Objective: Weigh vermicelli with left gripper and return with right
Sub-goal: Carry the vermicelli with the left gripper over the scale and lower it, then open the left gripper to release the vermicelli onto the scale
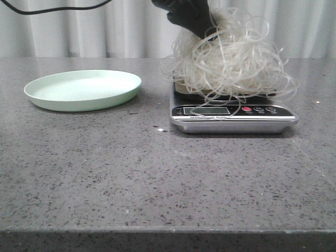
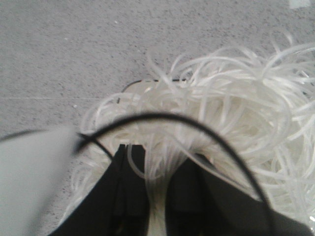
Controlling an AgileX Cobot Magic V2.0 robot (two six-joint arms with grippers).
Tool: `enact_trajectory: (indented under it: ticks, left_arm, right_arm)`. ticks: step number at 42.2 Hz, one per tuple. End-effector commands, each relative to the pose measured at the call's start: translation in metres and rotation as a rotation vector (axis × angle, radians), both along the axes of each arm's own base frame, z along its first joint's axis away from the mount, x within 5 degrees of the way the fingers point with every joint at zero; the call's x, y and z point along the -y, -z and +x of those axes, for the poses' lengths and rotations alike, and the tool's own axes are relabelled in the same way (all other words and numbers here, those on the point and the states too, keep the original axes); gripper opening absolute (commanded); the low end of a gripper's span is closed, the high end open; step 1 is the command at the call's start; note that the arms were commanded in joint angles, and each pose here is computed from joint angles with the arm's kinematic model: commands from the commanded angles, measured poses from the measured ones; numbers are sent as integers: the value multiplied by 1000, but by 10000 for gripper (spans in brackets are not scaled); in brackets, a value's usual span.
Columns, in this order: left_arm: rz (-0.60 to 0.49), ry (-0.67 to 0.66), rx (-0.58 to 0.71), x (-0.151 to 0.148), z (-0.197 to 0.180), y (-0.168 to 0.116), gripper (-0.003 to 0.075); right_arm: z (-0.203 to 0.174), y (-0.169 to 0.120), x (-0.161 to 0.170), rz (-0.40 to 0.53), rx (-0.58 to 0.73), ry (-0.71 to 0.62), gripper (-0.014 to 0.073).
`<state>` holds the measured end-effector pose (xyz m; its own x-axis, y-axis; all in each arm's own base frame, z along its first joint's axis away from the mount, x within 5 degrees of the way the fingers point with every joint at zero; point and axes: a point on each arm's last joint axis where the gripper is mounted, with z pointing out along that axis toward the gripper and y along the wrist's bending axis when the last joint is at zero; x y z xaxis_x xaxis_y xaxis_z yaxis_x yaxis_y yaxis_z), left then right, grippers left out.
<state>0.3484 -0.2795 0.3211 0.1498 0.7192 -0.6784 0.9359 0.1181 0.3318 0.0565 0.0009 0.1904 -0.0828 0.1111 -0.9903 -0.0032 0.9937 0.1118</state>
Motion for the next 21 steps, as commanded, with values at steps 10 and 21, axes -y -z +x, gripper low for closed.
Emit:
enact_trajectory:
  ticks: [10, 21]
  left_arm:
    - [-88, -20, -7, -4, -14, -37, 204]
    - [-88, -48, -92, -16, -14, -50, 379]
  right_arm:
    - [-1, -11, 0, 0, 101, 6, 151]
    - [-1, -11, 0, 0, 101, 6, 151]
